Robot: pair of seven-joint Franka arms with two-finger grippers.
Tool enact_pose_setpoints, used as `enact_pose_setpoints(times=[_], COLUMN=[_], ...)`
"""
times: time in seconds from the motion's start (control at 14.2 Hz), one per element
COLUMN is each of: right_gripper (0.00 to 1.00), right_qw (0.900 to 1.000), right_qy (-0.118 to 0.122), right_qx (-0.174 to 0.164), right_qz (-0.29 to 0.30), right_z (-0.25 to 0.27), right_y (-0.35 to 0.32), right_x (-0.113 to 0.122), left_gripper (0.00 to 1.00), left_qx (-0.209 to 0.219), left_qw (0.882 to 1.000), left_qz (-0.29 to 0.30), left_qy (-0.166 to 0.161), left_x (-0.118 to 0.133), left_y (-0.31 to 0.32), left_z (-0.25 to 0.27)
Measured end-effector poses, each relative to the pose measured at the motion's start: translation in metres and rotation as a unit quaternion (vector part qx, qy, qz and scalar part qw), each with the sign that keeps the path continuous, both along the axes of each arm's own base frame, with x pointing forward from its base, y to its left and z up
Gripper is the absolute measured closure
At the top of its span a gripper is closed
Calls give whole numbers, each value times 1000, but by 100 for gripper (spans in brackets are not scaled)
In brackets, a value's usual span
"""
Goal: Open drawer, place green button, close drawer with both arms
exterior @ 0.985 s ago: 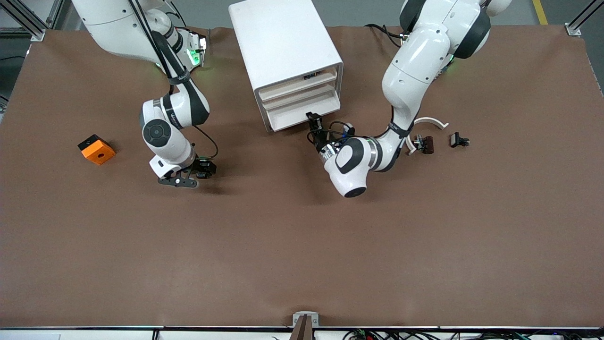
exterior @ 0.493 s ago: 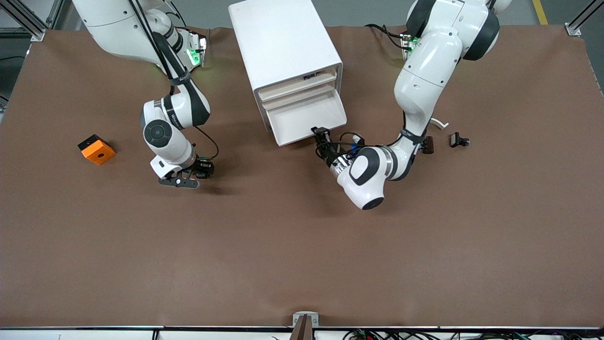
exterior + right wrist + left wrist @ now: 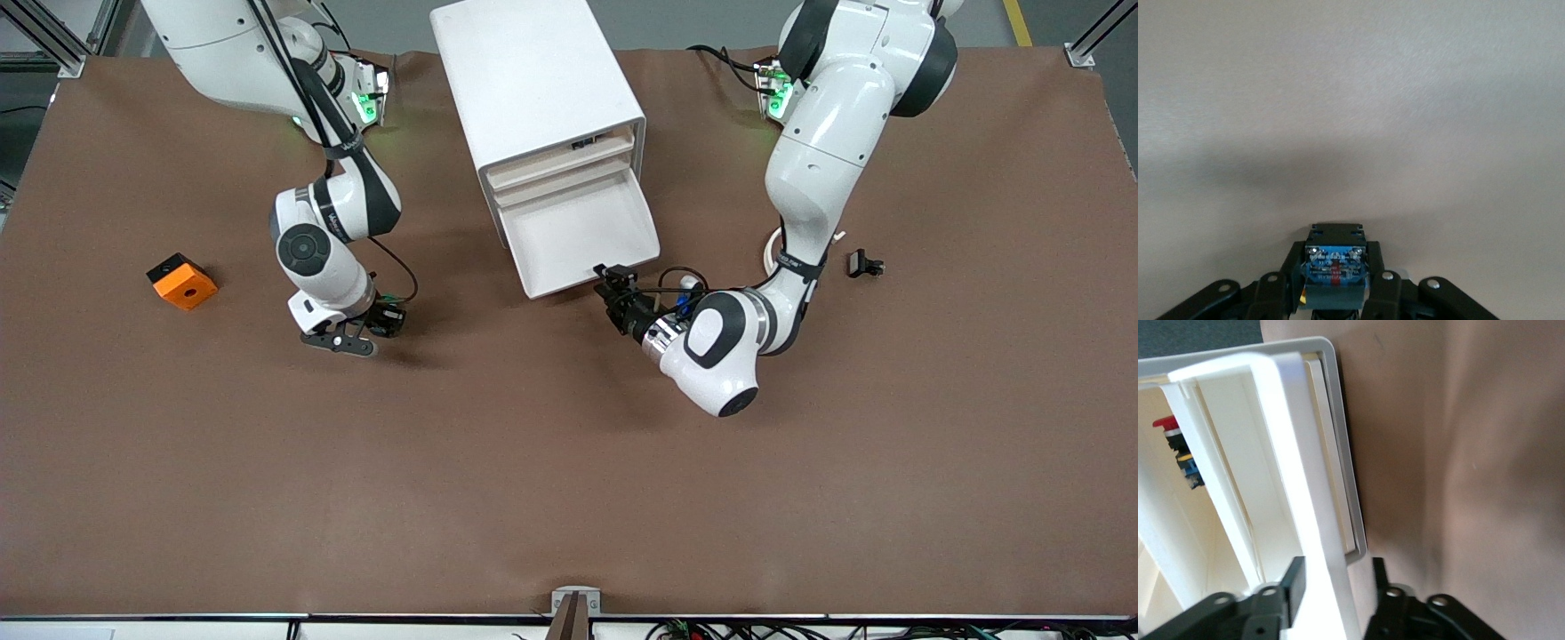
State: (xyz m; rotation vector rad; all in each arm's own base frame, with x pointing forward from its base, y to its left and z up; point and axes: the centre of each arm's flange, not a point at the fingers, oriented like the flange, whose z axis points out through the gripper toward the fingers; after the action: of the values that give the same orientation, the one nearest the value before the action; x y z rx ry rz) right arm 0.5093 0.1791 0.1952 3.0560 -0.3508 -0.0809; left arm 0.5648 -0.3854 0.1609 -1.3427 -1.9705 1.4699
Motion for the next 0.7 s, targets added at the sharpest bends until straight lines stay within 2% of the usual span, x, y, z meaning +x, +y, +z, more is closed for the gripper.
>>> enact_pose_setpoints(times=[0.14, 0.28, 0.35, 0.56, 0.7], right_gripper=[59, 59, 59, 59, 59], right_qw=[999, 997, 996, 992, 987], right_qy=[30, 44, 49, 62, 57], right_qx=[-16, -27, -25, -2, 0], right_qz=[-28, -53, -66, -113, -150], right_z=[30, 77, 102, 157, 185], right_y=[27, 51, 60, 85, 113], right_x=[15, 35, 43, 55, 52], left_gripper=[26, 5, 0, 0, 0], left_qx=[-2, 5, 12, 18, 1], left_qw=[1000, 998, 996, 981, 959], left_qz=[9, 23, 24, -18, -80], left_qy=[-27, -63, -89, -192, -271], left_x=[18, 43, 56, 83, 93], left_y=[7, 27, 39, 74, 96], left_z=[23, 52, 68, 117, 147])
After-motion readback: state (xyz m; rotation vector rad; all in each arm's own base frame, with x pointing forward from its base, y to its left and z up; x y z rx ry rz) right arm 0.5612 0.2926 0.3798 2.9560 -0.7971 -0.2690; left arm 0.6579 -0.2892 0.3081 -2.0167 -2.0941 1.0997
